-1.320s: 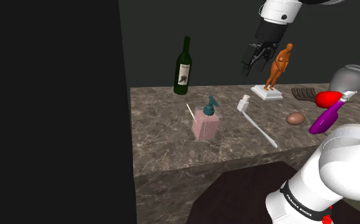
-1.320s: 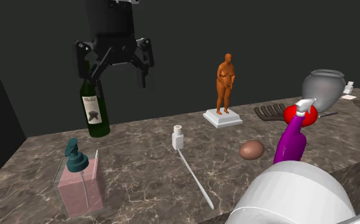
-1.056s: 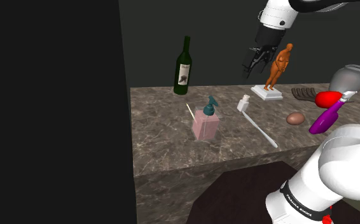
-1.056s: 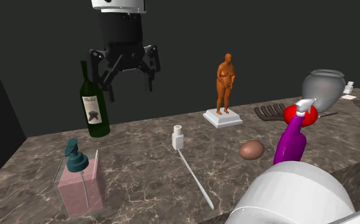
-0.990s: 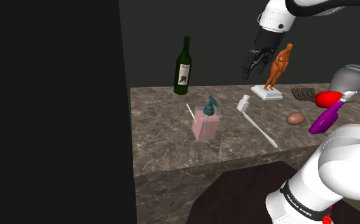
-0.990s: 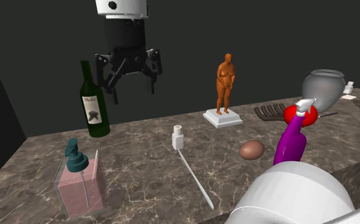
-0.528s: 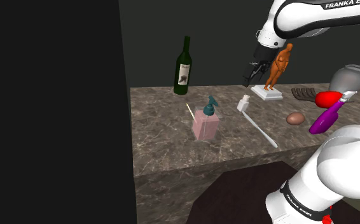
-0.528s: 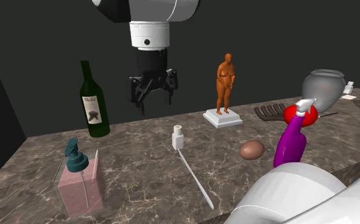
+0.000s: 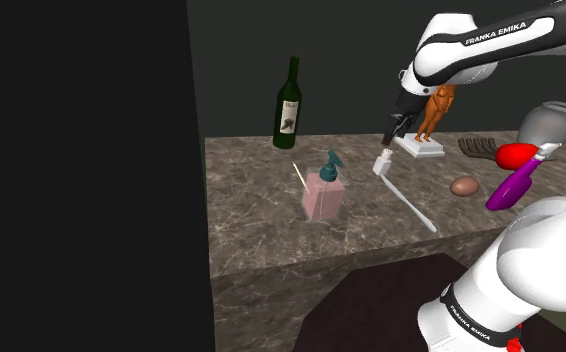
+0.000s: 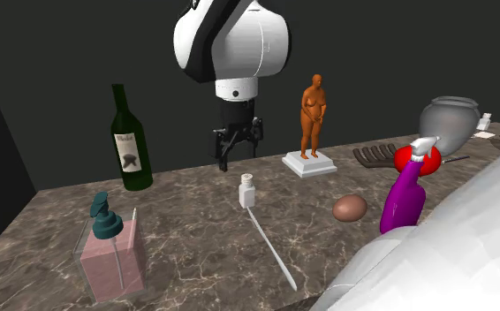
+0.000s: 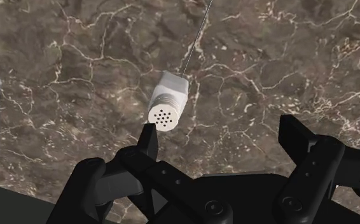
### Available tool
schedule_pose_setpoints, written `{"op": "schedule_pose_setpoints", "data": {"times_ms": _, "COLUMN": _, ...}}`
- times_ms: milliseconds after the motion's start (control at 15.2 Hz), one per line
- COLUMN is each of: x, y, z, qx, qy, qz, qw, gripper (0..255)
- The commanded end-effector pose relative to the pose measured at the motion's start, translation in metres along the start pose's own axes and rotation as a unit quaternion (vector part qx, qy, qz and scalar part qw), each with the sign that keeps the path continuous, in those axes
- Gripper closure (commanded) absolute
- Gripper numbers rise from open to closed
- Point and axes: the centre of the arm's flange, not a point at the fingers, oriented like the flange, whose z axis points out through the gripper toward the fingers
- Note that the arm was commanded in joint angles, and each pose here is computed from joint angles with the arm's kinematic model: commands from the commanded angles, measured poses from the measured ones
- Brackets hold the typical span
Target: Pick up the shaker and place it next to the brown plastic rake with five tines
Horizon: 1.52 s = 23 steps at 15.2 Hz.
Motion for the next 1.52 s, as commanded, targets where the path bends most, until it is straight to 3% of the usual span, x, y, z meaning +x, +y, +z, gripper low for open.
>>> {"op": "schedule_pose_setpoints", "data": {"times_ms": 0, "x": 0.002, "y": 0.018, "z": 0.016, "qx": -0.001, "qy": 0.001, "qz": -0.004, "qw": 1.0, "gripper": 0}}
{"op": "schedule_pose_setpoints", "data": {"times_ms": 198, "x": 0.01, "y": 0.045, "z": 0.039, "qx": -0.001, "qy": 0.001, "qz": -0.008, "qw": 1.0, "gripper": 0}}
{"op": "schedule_pose_setpoints", "data": {"times_ms": 660, "x": 0.01, "y": 0.045, "z": 0.076, "qx": -0.001, "qy": 0.001, "qz": -0.008, "qw": 1.0, "gripper": 0}}
{"op": "schedule_pose_setpoints", "data": {"times_ms": 1188, "x": 0.01, "y": 0.045, "z": 0.079, "qx": -0.001, "qy": 0.001, "qz": -0.008, "qw": 1.0, "gripper": 0}}
{"op": "schedule_pose_setpoints", "data": {"times_ms": 1254, "x": 0.01, "y": 0.045, "z": 0.079, "qx": -0.001, "qy": 0.001, "qz": -0.008, "qw": 1.0, "gripper": 255}}
{"op": "schedule_pose_setpoints", "data": {"times_ms": 1452, "x": 0.01, "y": 0.045, "z": 0.079, "qx": -0.001, "qy": 0.001, "qz": -0.008, "qw": 1.0, "gripper": 255}}
